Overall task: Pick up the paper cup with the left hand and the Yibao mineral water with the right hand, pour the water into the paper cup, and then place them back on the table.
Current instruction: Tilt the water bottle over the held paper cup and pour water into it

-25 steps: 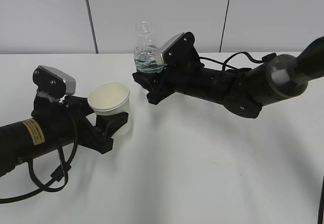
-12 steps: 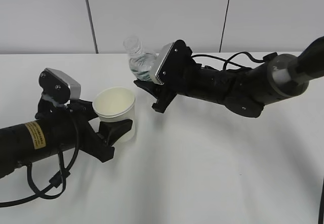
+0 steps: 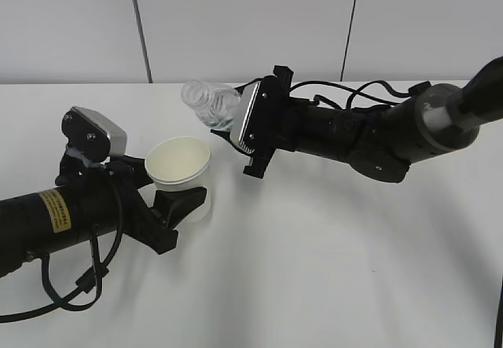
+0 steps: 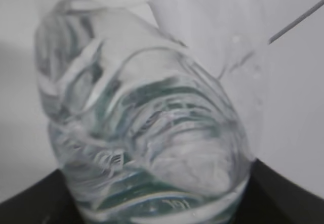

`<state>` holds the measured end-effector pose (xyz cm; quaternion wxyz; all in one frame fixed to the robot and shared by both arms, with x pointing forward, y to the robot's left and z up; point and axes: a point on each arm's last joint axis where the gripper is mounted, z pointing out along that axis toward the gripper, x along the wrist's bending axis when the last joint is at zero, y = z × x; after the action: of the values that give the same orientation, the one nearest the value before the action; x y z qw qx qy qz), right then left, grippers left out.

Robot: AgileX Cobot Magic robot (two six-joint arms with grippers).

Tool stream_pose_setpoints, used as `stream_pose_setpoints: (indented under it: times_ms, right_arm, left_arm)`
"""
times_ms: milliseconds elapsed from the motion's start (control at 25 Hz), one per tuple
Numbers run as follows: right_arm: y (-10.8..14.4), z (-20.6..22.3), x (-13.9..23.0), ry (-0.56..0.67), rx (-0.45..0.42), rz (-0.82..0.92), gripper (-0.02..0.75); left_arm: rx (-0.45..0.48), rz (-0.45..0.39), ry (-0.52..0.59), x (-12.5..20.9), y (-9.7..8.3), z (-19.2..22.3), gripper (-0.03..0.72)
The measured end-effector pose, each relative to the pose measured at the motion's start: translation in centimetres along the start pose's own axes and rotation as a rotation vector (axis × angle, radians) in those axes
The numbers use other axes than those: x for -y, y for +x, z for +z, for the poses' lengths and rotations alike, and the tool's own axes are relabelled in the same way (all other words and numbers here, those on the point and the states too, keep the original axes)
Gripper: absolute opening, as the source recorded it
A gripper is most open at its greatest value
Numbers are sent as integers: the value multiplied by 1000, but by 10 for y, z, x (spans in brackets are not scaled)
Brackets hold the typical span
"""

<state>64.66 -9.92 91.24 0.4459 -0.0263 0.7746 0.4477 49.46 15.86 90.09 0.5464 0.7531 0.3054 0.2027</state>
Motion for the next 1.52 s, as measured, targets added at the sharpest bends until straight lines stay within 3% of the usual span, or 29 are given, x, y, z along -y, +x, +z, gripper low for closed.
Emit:
stream_pose_setpoints:
  times_ms: [640,1520]
  right_arm:
    - [-4,0,2,26,37,-374,458]
    - [-8,0,-2,1,93,-589,457]
  left_arm:
    - [27,26,42,4,-2,0,463]
    - [49,43,55,5,-4,0,463]
